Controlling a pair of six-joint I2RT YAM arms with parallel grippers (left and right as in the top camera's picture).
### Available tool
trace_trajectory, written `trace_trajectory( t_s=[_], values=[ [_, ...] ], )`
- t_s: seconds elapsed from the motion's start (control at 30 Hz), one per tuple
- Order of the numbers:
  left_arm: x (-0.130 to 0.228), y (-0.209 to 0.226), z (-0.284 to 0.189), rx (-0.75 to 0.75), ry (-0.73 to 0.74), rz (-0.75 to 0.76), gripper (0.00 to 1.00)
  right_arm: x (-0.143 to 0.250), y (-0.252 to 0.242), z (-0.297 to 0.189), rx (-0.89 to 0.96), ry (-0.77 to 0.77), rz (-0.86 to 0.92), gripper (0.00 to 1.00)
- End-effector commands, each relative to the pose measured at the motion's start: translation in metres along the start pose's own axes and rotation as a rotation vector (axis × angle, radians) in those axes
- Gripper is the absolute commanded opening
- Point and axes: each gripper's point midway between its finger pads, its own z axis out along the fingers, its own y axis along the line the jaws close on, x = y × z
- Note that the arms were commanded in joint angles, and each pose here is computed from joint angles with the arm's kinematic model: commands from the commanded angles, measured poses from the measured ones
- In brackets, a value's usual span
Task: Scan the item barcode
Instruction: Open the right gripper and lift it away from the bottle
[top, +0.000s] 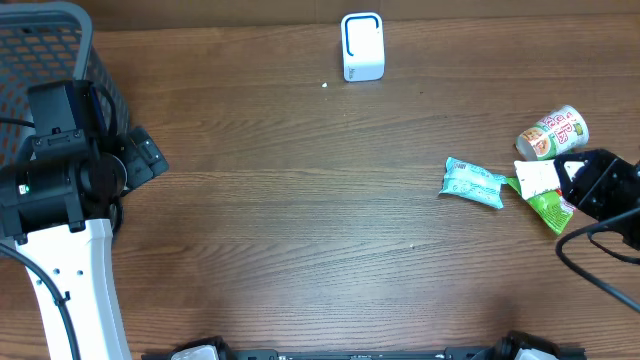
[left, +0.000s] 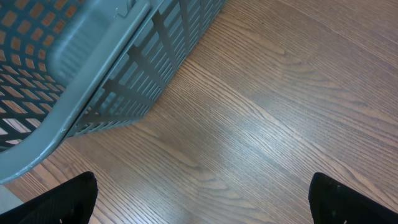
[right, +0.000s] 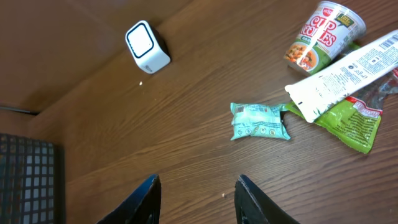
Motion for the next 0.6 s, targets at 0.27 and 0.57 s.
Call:
trace_trajectory(
  t_s=[0.27,0.57],
  values=[
    [-0.001,0.001,-0.001,0.001,-0.005,-0.019,1.0,-0.004,0.007,-0.01,-0.011,-0.041,-0.035,0.41],
    [-0.001,0.001,-0.001,0.001,-0.005,-0.019,1.0,-0.005,0.045,-0.029,-0.196,-0.057,-0.079,1.0]
  ],
)
